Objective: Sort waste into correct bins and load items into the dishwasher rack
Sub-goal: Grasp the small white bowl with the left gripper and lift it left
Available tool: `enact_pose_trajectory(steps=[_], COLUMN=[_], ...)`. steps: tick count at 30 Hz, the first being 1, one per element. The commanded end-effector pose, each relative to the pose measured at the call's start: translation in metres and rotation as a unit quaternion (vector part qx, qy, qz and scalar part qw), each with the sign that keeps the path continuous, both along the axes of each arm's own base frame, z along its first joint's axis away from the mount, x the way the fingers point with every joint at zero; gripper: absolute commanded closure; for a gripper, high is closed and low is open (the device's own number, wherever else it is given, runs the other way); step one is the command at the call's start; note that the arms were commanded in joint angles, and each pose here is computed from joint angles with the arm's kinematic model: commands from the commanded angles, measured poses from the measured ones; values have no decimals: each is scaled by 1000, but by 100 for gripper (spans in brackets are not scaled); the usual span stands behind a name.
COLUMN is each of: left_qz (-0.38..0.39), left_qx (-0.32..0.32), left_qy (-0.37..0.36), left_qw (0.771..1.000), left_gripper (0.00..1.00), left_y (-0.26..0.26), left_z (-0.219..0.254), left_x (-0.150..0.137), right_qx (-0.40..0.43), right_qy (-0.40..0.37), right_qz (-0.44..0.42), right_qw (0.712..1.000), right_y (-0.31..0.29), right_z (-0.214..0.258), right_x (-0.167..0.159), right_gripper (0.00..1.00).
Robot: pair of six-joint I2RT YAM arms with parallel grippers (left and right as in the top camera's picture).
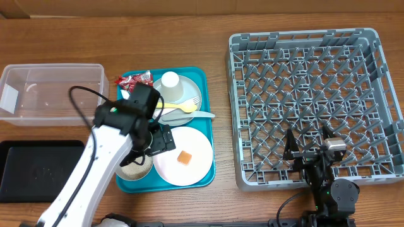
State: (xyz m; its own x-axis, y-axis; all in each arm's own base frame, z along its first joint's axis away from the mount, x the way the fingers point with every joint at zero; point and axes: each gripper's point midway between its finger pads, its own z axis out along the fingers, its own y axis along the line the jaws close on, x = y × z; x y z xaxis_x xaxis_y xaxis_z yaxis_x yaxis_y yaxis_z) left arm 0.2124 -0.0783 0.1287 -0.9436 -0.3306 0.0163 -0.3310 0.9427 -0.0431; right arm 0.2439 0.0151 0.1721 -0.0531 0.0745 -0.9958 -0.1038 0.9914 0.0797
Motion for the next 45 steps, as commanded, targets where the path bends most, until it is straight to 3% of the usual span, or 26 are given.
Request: enact_pose_trajectory(steps=[1,11,12,16,18,23,42,45], left_qz=[13,-10,-10,-13,-11,-23,-30,-35], left_qx=[30,38,37,35,35,32,27,28], left_qy=[49,90,89,79,76,77,75,75], left_qw=[998,995,995,996,996,996,996,996], left_gripper=[0,1,4,32,41,43,83,86], left_y=[7,6,6,6,8,16,20,20], left_z=[-26,-74,-77,-84,-85,-100,-100,-96], left_x=[-9,-9,-8,-4,-3,-7,-5,-3], right_qx=[-2,-2,-2,-2,-2,-2,-2,-2], right_qy=[-4,-4,-4,-4,-4,-4,-4,-4], right_qz=[0,0,0,0,0,0,0,0], right_qw=[1000,1000,1000,1000,1000,1000,1000,1000], right_y=[-1,-1,-1,-1,-1,-1,-1,-1], right_z=[0,0,0,0,0,0,0,0], right_x=[0,0,0,0,0,0,0,0], right_gripper=[0,0,0,0,0,0,0,0])
